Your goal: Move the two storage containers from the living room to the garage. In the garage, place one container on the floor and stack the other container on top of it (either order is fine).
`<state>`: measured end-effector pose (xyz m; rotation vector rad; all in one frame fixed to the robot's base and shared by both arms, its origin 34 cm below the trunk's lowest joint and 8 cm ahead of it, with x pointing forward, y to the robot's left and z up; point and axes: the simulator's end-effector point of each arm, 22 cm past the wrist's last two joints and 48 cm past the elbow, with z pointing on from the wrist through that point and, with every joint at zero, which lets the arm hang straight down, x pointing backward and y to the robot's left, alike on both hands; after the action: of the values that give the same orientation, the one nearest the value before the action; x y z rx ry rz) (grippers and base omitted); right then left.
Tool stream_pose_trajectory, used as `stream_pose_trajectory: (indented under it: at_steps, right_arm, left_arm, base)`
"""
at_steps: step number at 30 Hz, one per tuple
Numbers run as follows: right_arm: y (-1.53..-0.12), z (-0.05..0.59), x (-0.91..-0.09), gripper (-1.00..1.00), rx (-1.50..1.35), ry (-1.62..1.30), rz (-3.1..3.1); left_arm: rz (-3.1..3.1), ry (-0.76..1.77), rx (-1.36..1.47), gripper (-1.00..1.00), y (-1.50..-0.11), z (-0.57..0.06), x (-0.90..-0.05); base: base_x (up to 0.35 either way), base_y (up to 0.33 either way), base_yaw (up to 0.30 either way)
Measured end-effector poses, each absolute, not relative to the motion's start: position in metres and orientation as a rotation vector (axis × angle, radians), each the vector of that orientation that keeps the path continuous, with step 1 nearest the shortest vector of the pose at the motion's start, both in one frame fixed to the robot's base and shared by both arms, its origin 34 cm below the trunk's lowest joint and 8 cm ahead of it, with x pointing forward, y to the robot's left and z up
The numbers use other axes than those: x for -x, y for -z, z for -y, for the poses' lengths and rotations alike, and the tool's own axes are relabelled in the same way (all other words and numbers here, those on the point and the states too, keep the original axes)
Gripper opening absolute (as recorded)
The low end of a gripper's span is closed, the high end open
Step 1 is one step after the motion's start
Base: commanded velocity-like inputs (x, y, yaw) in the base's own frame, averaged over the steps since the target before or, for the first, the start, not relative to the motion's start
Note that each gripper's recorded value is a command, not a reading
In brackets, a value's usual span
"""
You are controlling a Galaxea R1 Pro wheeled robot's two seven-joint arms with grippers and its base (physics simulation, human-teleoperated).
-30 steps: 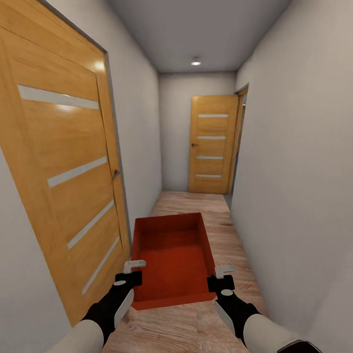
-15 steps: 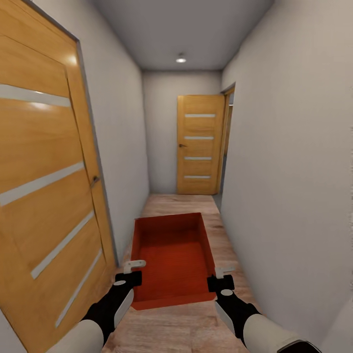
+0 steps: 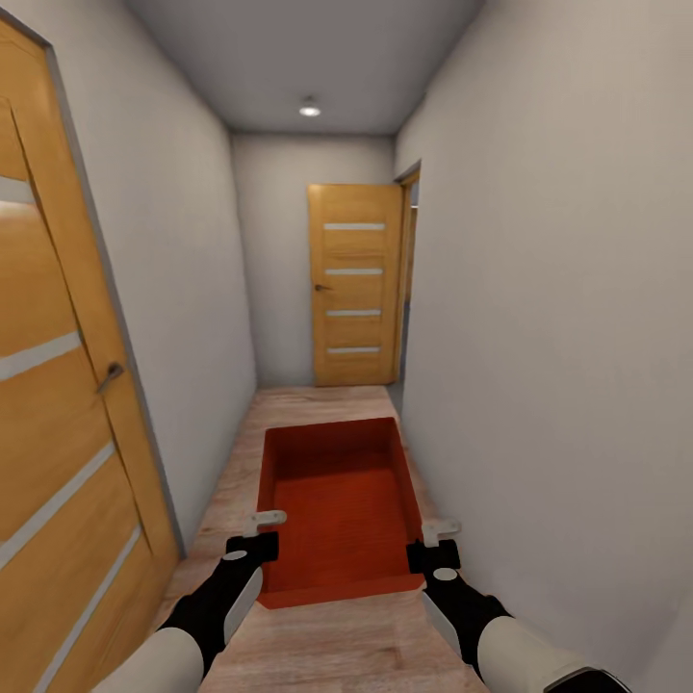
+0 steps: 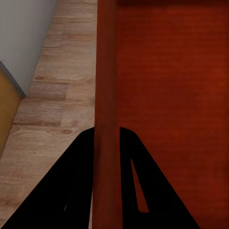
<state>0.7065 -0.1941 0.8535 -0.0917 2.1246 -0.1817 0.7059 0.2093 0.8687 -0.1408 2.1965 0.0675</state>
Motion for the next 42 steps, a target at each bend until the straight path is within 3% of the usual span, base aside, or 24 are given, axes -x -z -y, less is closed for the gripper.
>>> stream_pose_trajectory:
  at_steps: [14, 21, 42]
  right_arm:
    - [-0.8523, 0.1938, -0.7055, -1.00, 0.092, 0.182, -2.127]
    - [-0.8530, 0.1930, -0.7055, -1.00, 0.091, 0.181, -2.126]
    - [-0.8528, 0.1917, -0.7051, -1.00, 0.089, 0.177, -2.126]
  left_arm:
    - [-2.201, -0.064, 0.142, -1.00, -0.8668, -0.2096, -0.7048]
    - [-2.200, -0.063, 0.142, -1.00, -0.8672, -0.2102, -0.7048]
    - [-2.201, -0.061, 0.141, -1.00, -0.8670, -0.2114, -0.7049]
  base:
    - [0.304, -0.125, 0.002]
    - [0.314, -0.052, 0.198]
    - [0.325, 0.101, 0.013]
